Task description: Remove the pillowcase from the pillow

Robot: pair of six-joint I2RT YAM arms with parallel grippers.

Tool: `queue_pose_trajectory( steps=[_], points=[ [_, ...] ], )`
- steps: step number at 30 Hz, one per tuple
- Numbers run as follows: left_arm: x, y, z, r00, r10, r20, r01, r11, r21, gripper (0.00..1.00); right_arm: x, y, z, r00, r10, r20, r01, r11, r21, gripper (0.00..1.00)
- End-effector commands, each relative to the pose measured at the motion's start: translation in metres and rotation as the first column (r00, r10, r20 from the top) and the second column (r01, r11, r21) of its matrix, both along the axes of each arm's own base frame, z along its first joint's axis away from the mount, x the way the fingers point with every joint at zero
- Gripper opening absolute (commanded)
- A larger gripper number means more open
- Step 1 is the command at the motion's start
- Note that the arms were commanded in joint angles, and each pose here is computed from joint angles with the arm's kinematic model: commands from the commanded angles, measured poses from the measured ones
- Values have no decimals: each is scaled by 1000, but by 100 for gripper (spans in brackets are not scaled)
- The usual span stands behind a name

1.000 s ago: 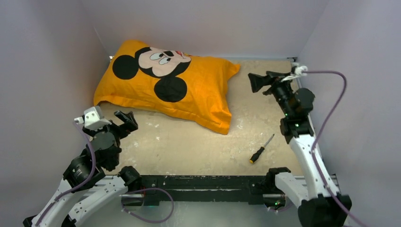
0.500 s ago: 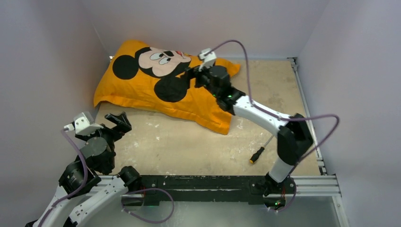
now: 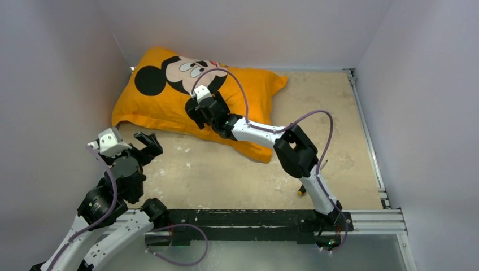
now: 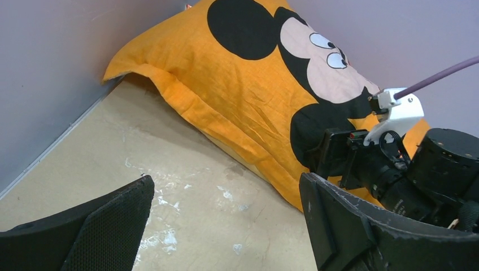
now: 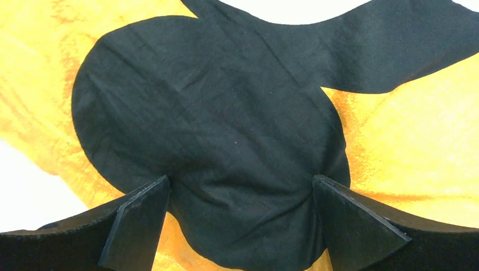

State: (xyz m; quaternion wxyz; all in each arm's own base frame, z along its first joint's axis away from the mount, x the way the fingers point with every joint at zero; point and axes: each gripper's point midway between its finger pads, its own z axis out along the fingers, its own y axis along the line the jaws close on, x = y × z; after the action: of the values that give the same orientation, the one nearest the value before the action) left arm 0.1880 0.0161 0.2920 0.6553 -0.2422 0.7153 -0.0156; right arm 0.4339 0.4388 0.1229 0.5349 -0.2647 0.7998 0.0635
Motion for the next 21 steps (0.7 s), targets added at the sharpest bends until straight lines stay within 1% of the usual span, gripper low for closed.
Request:
queue_pose_trajectory(
  steps=[1, 2, 5, 7, 8, 9, 10, 12, 13, 15, 16, 18, 21],
  points=[
    [6, -6, 1, 1000, -15, -4, 15, 1000, 11, 99, 16, -22, -4, 989, -138, 59, 144, 983, -116, 99],
    [7, -6, 0, 1000, -17, -8, 17, 1000, 14, 99, 18, -29, -21, 983, -176, 54, 182, 971, -153, 99],
    [10, -8, -2, 1000, -20, -20, 21, 999, 25, 99, 20, -50, -52, 961, -267, 69, 276, 932, -236, 99],
    [13, -9, -3, 999, -22, -28, 23, 999, 30, 99, 19, -59, -66, 947, -312, 78, 321, 911, -259, 94],
    [13, -10, -4, 999, -24, -32, 25, 999, 32, 99, 18, -62, -70, 945, -318, 81, 328, 907, -264, 88],
    [14, -10, -4, 999, -23, -35, 24, 999, 34, 99, 17, -62, -72, 945, -318, 79, 328, 908, -261, 79],
    [15, -11, -4, 999, -24, -36, 25, 999, 34, 99, 17, -63, -71, 945, -318, 77, 327, 911, -250, 67],
    [17, -10, -6, 999, -20, -43, 21, 999, 36, 99, 16, -57, -60, 949, -305, 74, 314, 928, -202, 36],
    [17, -10, -6, 999, -20, -44, 22, 999, 36, 99, 17, -52, -50, 953, -293, 73, 302, 939, -166, 23],
    [18, -10, -6, 999, -23, -44, 24, 999, 34, 99, 18, -36, -6, 964, -251, 85, 255, 966, -45, 0],
    [19, -11, -7, 999, -25, -44, 27, 999, 36, 99, 17, -27, 17, 972, -218, 93, 217, 976, 18, 0],
    [20, -11, -7, 998, -27, -48, 29, 999, 40, 99, 13, -17, 82, 976, -166, 142, 143, 977, 159, 0],
    [22, -12, -9, 998, -26, -59, 29, 998, 48, 99, 1, -27, 182, 954, -175, 244, 86, 937, 337, 0]
  ],
)
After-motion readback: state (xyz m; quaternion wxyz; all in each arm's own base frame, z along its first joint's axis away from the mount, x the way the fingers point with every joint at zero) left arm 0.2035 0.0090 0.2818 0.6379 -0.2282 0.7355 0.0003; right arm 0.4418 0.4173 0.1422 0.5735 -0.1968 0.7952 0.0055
